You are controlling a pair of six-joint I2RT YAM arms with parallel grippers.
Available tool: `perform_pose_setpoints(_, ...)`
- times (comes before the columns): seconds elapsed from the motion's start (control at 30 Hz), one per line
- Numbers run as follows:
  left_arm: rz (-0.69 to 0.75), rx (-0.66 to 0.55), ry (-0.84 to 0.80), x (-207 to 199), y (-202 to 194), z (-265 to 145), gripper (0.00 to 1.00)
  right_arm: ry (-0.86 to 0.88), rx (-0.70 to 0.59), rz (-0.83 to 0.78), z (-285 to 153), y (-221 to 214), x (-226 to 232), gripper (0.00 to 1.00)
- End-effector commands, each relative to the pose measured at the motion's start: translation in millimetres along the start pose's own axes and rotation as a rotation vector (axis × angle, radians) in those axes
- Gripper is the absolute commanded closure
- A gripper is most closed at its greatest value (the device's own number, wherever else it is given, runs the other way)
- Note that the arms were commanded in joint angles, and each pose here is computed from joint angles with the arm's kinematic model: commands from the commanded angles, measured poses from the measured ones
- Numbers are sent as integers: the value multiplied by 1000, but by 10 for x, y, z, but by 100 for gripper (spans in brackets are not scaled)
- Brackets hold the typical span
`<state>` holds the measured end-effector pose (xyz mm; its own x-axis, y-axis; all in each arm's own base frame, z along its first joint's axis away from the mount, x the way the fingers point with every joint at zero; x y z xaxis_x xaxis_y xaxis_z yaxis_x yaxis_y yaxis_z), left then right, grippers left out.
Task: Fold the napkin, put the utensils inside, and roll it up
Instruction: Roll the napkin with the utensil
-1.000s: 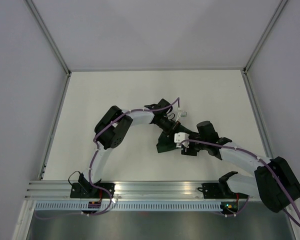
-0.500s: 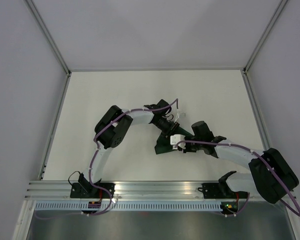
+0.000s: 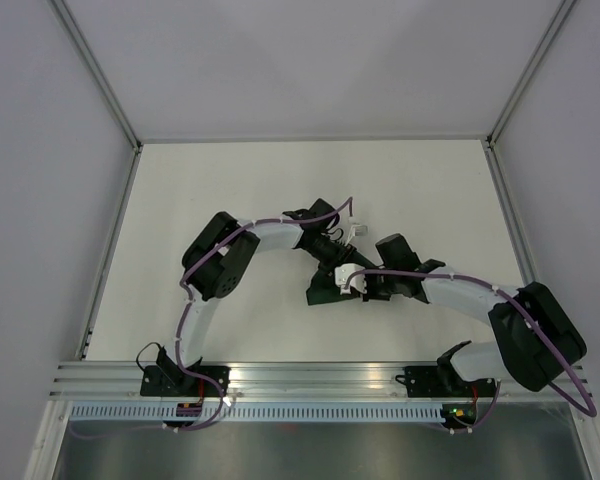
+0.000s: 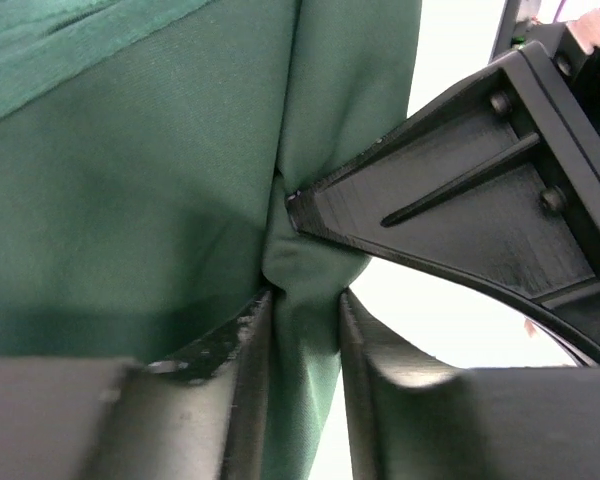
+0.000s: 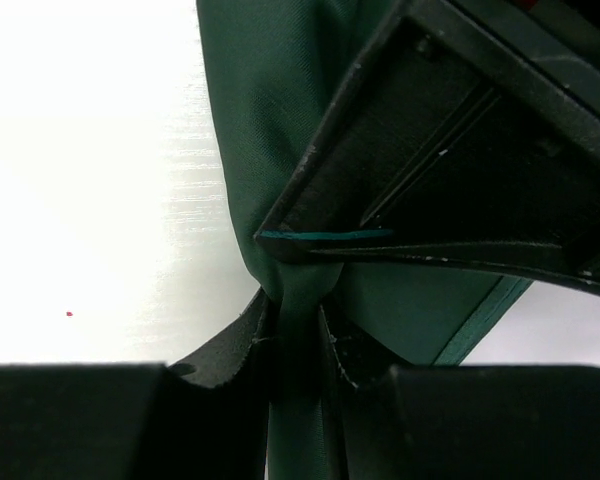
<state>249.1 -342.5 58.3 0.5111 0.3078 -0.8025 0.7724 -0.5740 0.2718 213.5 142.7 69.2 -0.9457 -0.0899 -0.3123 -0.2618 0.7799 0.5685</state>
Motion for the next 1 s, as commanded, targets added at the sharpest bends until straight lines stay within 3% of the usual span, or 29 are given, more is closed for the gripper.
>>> perform_pose_setpoints(0.0,-29,-12,146,78,-142,-54,61,89,67,55,34,-116,122,86)
perform_pose_setpoints(0.27,11,-123,215,-28,-11,-315,57,115,81,57,51,-127,114,87)
perform_pose_setpoints(0.33,20,-157,216,-33,7,-368,49,123,86,60,58,-133,115,87)
perform_pose_setpoints(0.63,47,-340,315,-114,70,-723,48,187,87,88,73,-121,84,89)
perform_pose_setpoints(0.97,126,-569,419,-202,-65,-1008,50,449,51,250,83,-183,-35,89)
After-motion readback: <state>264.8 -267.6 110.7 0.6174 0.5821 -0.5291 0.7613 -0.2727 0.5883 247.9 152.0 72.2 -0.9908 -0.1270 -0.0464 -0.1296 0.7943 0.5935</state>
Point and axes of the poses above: each gripper's point midway between its finger pads, its own z axis out along the fingers, its own x axis along the line the jaws close on, y = z × x, the point moved 7 cm from there along -z, back along the fingers, and after that the axes turned 6 degrees about -z, right-handed, at the moved point
